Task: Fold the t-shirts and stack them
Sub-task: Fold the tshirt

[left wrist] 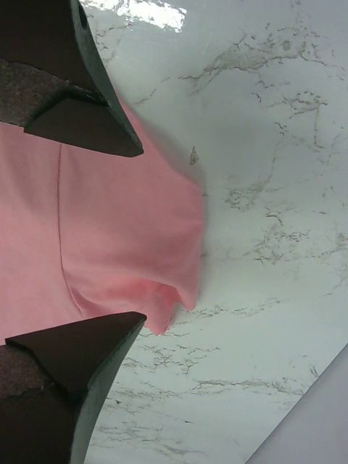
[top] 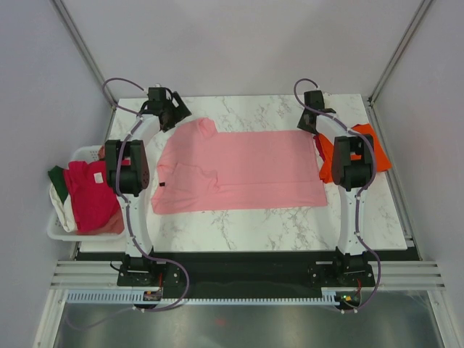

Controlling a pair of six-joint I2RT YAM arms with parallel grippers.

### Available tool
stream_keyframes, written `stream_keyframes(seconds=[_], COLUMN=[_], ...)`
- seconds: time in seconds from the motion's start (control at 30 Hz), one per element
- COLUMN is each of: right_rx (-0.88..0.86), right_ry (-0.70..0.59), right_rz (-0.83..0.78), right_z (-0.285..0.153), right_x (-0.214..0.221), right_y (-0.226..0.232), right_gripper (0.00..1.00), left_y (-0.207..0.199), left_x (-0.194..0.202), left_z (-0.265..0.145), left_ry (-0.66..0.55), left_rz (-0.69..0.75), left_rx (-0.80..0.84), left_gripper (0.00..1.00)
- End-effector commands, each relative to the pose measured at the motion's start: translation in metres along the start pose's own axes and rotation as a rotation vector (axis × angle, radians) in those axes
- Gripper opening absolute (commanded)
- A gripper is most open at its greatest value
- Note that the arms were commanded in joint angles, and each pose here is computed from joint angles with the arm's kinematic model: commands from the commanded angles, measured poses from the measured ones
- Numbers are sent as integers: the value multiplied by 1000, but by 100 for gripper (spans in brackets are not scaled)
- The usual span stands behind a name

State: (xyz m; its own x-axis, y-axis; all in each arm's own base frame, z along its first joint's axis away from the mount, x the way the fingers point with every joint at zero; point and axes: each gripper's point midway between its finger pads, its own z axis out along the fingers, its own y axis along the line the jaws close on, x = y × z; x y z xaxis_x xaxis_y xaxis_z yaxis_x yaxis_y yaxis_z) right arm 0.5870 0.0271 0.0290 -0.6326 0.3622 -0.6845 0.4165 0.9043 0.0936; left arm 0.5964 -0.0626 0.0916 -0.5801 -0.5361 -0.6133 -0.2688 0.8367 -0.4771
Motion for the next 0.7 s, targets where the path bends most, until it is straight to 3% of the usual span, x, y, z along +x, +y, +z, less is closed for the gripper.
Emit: stream_keyframes(seconds=[0.0,0.07,0.13,0.3,0.43,0.67], right_rx=[22,13,16,58,44,5], right_ry=[5,9,3,-23,-20,-25], right_rz=[-13,-15,-21,-24,-11,4], right_z=[6,6,5,-1,1,-1], right_x=[3,4,1,-5,-1,-3], right_y=[-1,1,1,-8,-6,1], right_gripper=[46,39,23,1,0,0], left_y=[-4,0,2,13,12,17], left_x=[-11,-7,-9,-3,5,7], left_z=[6,11,11,18,29,39], left_ry=[-27,-14,-12,9,37,56], left_rz=[27,31,36,46,71,79], left_rx=[0,-8,-8,-19,17,34], left_gripper=[94,94,93,89,84,84])
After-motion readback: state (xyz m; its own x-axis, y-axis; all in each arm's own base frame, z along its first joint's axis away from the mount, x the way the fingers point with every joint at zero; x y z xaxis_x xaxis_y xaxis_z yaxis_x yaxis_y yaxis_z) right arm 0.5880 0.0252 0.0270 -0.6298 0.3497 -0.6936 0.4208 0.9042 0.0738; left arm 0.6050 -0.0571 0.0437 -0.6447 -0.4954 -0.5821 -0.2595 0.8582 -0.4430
